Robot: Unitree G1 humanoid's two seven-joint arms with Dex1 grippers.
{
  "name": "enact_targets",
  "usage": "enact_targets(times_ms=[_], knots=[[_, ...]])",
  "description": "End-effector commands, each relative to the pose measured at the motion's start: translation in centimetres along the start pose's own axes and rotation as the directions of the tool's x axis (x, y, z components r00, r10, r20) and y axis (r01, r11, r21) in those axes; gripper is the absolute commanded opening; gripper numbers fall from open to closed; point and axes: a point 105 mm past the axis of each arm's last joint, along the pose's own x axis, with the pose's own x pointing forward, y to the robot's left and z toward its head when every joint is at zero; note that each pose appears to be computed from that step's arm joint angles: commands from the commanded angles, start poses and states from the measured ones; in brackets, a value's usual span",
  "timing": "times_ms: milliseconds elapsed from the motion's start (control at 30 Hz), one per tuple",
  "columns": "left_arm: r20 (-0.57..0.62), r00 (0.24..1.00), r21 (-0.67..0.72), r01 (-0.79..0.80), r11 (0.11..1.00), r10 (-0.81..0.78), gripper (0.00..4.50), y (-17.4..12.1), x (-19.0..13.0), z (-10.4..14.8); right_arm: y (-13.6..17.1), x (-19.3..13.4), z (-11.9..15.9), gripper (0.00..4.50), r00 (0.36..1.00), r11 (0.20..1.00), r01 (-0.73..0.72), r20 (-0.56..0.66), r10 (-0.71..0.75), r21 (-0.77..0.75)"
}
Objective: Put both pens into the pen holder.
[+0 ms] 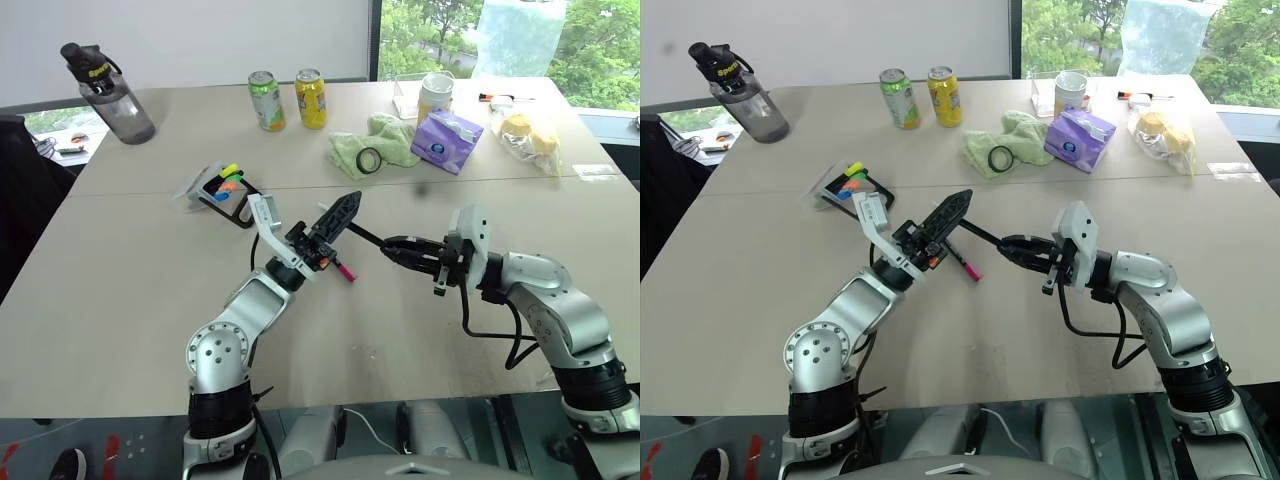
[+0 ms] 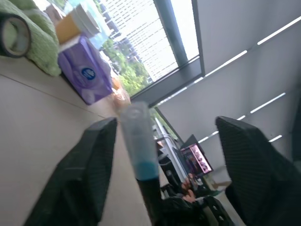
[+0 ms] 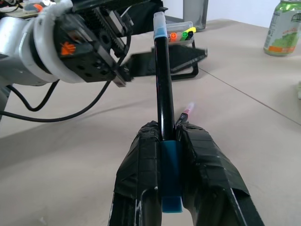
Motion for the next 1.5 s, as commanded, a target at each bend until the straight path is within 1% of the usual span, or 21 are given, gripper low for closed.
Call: enact_targets(times_ms=[33,133,167,200,233,300,367,433,500,533,567,667,700,767,833,900,967,1033,1167,1267,1500], knots=[[-0.027,0.996,0.011,0.087,0.996,-0.086,1.74,-1.9,-0.3,-0.1,-0.2,-0.1,1.1,0.04,1.000,0.999,0.011,0.026,-0.010,-0.053],[-0.032,0.995,0.011,0.093,0.996,-0.093,0.46,-2.1,-0.3,-0.1,-0.2,0.0,1.2,0.04,1.000,0.998,-0.004,0.020,0.006,-0.060],[-0.025,0.995,0.016,0.093,0.996,-0.093,0.06,-2.2,-0.2,0.0,-0.2,0.0,1.1,1.10,1.000,0.998,-0.010,0.013,0.011,-0.061],[-0.016,0.996,0.025,0.092,0.995,-0.092,0.01,-2.2,-0.1,0.2,-0.2,-0.1,0.8,1.26,1.000,0.999,-0.010,0.001,0.011,-0.051],[-0.008,0.997,0.047,0.083,0.995,-0.083,0.00,-2.2,0.0,0.5,-0.5,-0.2,0.4,2.12,1.000,1.000,-0.001,-0.018,0.000,-0.029],[0.002,0.999,0.127,0.048,0.991,-0.049,0.00,-1.9,0.0,1.1,-0.8,-0.8,-0.5,2.63,0.997,1.000,0.000,-0.075,0.000,0.000],[0.010,1.000,0.257,0.013,0.966,-0.016,0.00,-1.6,0.0,1.9,-1.4,-1.6,-0.9,3.43,0.995,1.000,0.015,-0.103,-0.016,-0.002],[0.027,1.000,0.391,-0.016,0.920,0.006,0.00,-1.6,-0.1,2.8,-2.2,-2.4,-0.9,3.43,0.994,0.999,0.050,-0.101,-0.050,-0.002],[0.032,0.997,0.548,-0.072,0.834,0.065,0.00,-1.0,-0.3,3.6,-2.4,-3.1,-0.9,3.43,0.993,0.999,0.047,-0.106,-0.047,-0.002],[0.020,0.993,0.646,-0.098,0.757,0.112,0.00,-0.4,-0.5,3.9,-2.4,-3.5,-0.7,3.43,0.994,0.999,0.042,-0.097,-0.042,0.000],[0.003,0.987,0.783,-0.104,0.613,0.164,0.00,0.2,-0.7,4.4,-2.6,-3.9,-0.5,3.43,0.995,0.999,0.046,-0.091,-0.046,0.000],[0.043,0.976,0.965,-0.096,0.245,0.212,0.00,0.3,-0.7,6.7,-3.0,-4.3,0.4,3.43,0.997,0.999,0.054,-0.052,-0.054,-0.002],[0.073,0.977,0.979,-0.108,0.172,0.198,0.00,0.0,-0.5,7.5,-3.1,-4.3,0.7,3.43,0.998,0.998,0.056,-0.035,-0.056,-0.001],[0.175,0.969,0.978,-0.151,-0.145,0.175,0.00,-0.9,-0.2,9.8,-3.0,-4.3,1.2,3.43,0.999,0.999,0.040,-0.005,-0.040,-0.001],[0.182,0.971,0.914,-0.109,-0.392,0.156,0.00,-1.4,-0.1,10.3,-2.8,-4.3,1.5,3.43,1.000,1.000,0.027,0.012,-0.027,-0.010],[0.169,0.972,0.836,-0.054,-0.546,0.163,0.00,-1.2,-0.5,10.1,-2.9,-4.4,1.9,3.43,0.999,0.999,0.023,0.032,-0.022,-0.031],[0.152,0.972,0.766,-0.001,-0.643,0.179,0.00,-0.8,-0.8,9.7,-2.9,-4.5,2.3,3.43,0.998,0.999,0.019,0.058,-0.016,-0.051],[0.162,0.967,0.717,0.022,-0.697,0.198,0.00,0.0,-1.4,9.2,-2.8,-4.4,3.3,3.43,0.992,0.997,0.009,0.123,0.002,-0.082],[0.205,0.953,0.684,0.023,-0.730,0.222,0.00,1.1,-2.3,8.8,-2.7,-4.2,3.6,3.43,0.991,0.995,0.000,0.136,0.013,-0.098],[0.268,0.935,0.697,-0.021,-0.717,0.233,0.00,1.4,-2.7,9.4,-2.8,-4.1,3.6,3.43,0.990,0.995,-0.002,0.140,0.017,-0.102],[0.321,0.909,0.750,-0.072,-0.657,0.266,0.00,2.2,-2.9,10.0,-2.8,-3.9,4.0,3.43,0.987,0.993,-0.006,0.157,0.024,-0.115]])
